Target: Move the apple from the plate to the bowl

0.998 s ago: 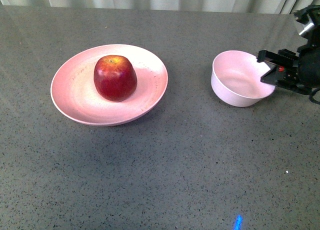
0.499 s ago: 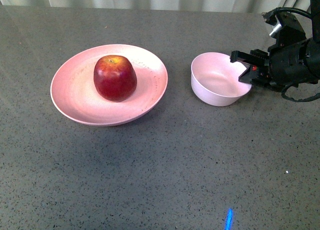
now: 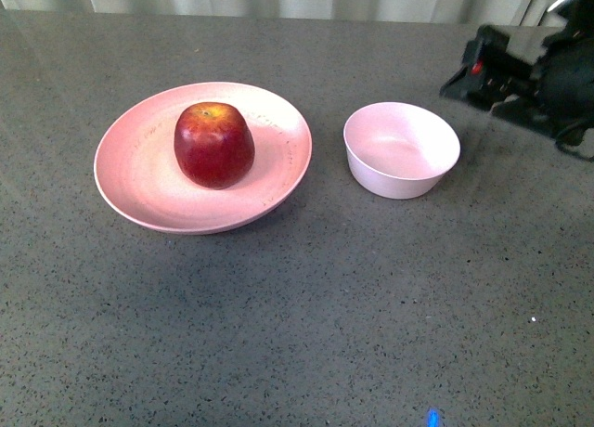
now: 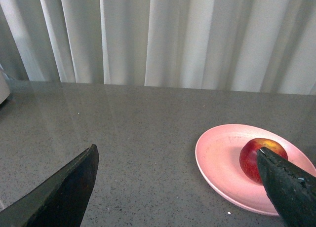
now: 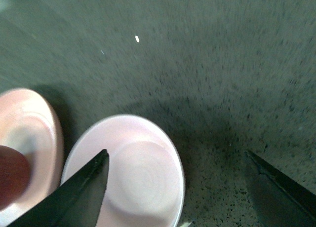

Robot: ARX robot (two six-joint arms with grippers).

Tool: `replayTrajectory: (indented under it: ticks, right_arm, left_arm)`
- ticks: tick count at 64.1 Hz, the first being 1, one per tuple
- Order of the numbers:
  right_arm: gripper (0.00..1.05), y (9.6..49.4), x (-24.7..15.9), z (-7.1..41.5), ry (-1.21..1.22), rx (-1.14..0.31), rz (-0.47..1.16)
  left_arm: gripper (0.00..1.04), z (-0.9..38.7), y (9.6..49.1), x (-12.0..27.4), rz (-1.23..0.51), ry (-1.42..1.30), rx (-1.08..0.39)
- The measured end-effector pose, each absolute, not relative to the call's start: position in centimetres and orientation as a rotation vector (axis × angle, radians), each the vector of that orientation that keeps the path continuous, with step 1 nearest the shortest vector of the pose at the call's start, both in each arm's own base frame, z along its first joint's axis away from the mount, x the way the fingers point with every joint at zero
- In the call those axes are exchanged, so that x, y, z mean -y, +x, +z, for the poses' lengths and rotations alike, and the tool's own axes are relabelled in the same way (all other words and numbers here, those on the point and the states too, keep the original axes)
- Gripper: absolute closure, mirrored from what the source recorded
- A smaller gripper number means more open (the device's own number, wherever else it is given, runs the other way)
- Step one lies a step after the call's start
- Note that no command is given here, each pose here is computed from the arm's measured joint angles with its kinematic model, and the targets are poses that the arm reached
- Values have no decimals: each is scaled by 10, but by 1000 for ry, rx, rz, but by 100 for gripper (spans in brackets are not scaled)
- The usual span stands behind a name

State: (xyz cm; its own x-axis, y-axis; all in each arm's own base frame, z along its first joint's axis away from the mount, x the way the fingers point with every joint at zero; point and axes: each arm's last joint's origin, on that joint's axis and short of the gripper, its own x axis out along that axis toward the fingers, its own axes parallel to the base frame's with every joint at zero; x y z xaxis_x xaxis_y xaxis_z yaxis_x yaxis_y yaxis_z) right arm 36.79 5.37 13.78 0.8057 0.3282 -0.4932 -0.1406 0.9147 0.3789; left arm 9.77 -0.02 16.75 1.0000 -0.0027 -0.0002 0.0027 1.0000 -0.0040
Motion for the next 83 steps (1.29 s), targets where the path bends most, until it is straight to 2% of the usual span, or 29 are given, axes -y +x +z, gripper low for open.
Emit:
replayTrajectory:
  ticks: [5,12,16,20,24,29,35,39,55,83]
  right_arm:
    - [8,344,-41,167,348,-463,259]
    - [10,323,-33,180,340,-390,241]
    - [27,307,-28,176,155,-119,49]
    - [42,286,-23,171,74,-33,9]
    - [57,268,-19,173,39,-8,3]
    - [69,254,-16,172,28,17,4]
    - [94,229,-12,159,13,-25,5]
    - [103,220,-6,160,4,-22,25]
    - [103,186,0,161,5,-19,1]
    - [103,152,0,162,5,-15,1]
  left_arm:
    - [9,167,98,0,-3,-4,0]
    - [9,167,98,0,-3,-4,0]
    - [9,167,98,0,-3,-4,0]
    - [9,167,98,0,-3,-4,0]
    - [9,167,98,0,-3,-4,0]
    - [9,167,98,0,-3,-4,0]
    - [9,167,98,0,-3,-4,0]
    - [9,167,98,0,-3,-4,0]
    - [9,167,98,0,-3,-4,0]
    - [9,167,98,0,-3,-4,0]
